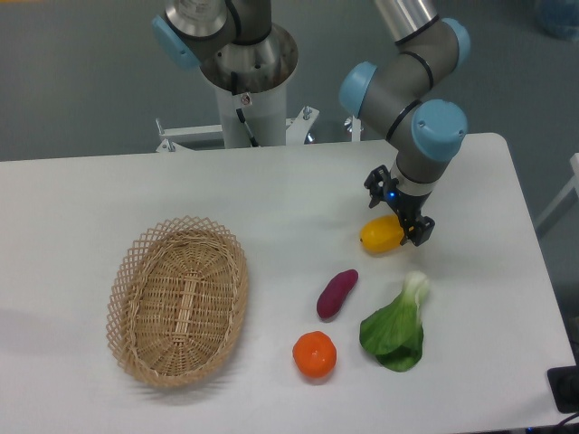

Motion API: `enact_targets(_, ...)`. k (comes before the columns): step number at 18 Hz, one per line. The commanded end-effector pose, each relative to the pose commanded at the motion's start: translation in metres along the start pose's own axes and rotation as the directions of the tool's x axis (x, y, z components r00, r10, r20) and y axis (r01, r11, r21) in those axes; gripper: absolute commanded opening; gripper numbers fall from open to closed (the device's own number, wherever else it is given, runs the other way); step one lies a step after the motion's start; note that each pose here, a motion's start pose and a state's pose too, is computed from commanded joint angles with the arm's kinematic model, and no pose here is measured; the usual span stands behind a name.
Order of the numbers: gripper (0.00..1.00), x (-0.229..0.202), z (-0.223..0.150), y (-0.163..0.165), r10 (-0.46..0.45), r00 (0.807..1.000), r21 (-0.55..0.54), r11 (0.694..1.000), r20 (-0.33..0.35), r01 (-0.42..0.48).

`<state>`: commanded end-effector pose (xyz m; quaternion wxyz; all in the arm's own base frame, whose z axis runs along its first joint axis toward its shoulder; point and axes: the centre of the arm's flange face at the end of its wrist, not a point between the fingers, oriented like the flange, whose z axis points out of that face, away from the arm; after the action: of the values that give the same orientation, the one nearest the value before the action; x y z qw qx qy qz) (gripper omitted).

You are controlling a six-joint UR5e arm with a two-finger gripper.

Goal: Pick up the mango from the table
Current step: 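Close the gripper around the yellow mango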

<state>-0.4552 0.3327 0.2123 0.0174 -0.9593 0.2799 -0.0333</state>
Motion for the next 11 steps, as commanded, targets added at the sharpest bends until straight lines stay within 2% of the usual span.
enact_targets(6,1.0,0.001,0.008,-0.003,-0.005,1.0,0.002,1.0,-0.011,0.005)
enact_targets(11,1.0,-0.001,0.013,-0.01,-0.019,1.0,-0.003,1.0,0.013,0.019)
